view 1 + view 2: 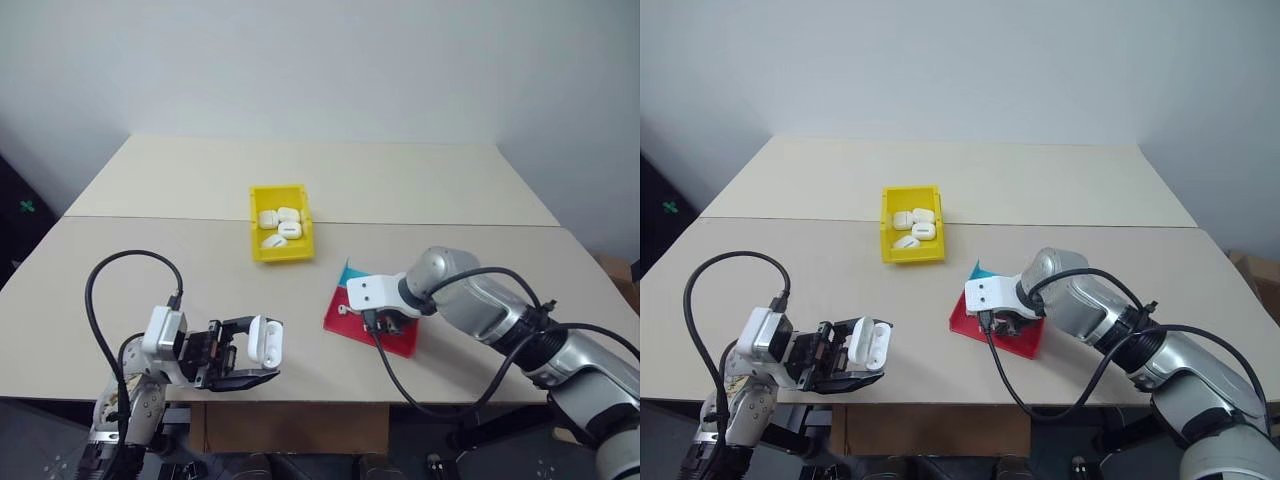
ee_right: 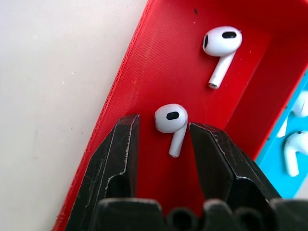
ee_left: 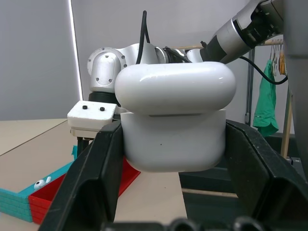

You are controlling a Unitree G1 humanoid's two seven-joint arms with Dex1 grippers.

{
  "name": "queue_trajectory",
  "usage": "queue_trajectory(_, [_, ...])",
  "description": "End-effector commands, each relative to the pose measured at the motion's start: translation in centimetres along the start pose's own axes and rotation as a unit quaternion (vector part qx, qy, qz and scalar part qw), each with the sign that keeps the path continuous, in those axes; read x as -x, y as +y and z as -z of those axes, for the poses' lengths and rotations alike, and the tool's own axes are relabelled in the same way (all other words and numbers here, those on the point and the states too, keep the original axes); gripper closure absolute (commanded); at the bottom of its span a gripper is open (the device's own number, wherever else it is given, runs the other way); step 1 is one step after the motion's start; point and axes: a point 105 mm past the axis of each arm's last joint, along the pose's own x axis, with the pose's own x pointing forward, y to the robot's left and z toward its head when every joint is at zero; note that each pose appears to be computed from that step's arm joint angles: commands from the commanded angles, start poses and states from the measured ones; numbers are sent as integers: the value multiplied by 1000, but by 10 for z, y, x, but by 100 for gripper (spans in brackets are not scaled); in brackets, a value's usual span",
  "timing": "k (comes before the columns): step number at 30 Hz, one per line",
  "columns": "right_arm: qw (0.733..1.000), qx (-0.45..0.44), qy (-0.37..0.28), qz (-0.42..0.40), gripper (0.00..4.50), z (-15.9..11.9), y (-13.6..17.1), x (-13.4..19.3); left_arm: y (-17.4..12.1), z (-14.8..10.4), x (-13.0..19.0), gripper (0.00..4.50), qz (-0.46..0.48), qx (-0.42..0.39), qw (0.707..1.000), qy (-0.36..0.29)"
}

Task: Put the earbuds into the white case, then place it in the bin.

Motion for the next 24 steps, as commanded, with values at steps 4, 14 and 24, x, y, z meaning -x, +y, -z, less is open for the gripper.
queue_trajectory(4, [999, 33, -5, 16, 247, -4, -9, 7, -2, -6, -3, 171, 4, -20, 1000, 1])
queue_trajectory(14, [999, 46, -7, 3, 247, -5, -7, 6, -4, -4, -4, 171, 1, -21, 1000, 5])
queue_trajectory(24, [998, 57, -2, 7, 305, -1, -8, 4, -3, -3, -3, 171, -1, -23, 1000, 9])
